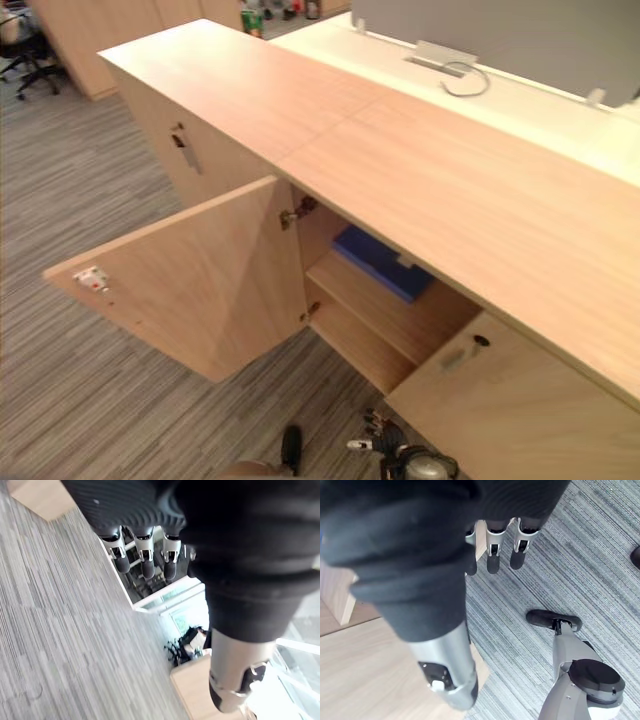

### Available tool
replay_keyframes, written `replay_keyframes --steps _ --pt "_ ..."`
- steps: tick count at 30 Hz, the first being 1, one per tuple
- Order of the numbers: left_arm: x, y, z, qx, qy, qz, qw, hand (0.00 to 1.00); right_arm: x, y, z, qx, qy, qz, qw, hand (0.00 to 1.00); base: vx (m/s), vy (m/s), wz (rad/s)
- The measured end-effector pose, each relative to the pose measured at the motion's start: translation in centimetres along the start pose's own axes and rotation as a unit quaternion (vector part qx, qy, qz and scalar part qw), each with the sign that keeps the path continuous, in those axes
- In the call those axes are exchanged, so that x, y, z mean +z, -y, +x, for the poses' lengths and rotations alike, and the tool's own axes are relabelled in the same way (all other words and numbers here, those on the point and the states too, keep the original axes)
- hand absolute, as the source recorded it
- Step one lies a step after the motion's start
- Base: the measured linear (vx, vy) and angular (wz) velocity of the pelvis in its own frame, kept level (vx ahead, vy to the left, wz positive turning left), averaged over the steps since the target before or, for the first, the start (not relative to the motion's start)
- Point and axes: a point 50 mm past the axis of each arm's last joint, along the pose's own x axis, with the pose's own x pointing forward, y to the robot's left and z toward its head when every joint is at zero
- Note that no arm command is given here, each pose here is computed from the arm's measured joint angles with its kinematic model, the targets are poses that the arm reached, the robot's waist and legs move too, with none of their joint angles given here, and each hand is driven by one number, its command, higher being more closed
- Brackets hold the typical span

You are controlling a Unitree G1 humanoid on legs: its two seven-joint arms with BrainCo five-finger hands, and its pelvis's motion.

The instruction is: Walk over to the cabinet, pick up the folder, carry it to the office cabinet, place the folder inside the office cabinet, then close the office cabinet door

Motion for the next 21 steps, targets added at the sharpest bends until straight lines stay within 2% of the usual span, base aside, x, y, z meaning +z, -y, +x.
replay_keyframes --steps 3,5,9,16,18,21 --pt "0.3 2.9 0.9 -0.069 -0.020 0.021 0.997 0.00 -0.7 0.1 -0.1 0.000 -0.010 0.024 1.000 0.00 0.05 -0.043 -0.32" --pt "1.1 3.4 1.7 -0.072 -0.024 0.019 0.997 0.00 -1.4 0.3 -0.3 -0.006 -0.015 0.048 0.999 0.00 0.03 -0.071 -0.38" --pt "2.3 6.6 2.1 -0.152 -0.020 0.063 0.986 0.00 -3.3 1.5 -1.4 -0.022 -0.042 0.066 0.997 0.00 0.00 -0.058 -0.19" --pt "2.4 8.5 2.0 -0.196 -0.026 0.097 0.975 0.00 -5.6 3.4 -3.0 -0.052 -0.068 0.108 0.990 0.00 -0.10 -0.018 -0.13" --pt "2.4 10.2 1.5 -0.220 -0.024 0.100 0.970 0.00 -5.7 3.7 -3.1 -0.059 -0.067 0.121 0.989 0.00 -0.20 0.017 0.04" --pt "2.3 14.2 -0.3 -0.276 -0.011 0.095 0.956 0.00 -5.1 4.0 -2.6 -0.064 -0.076 0.136 0.986 0.00 -0.18 0.039 0.37"
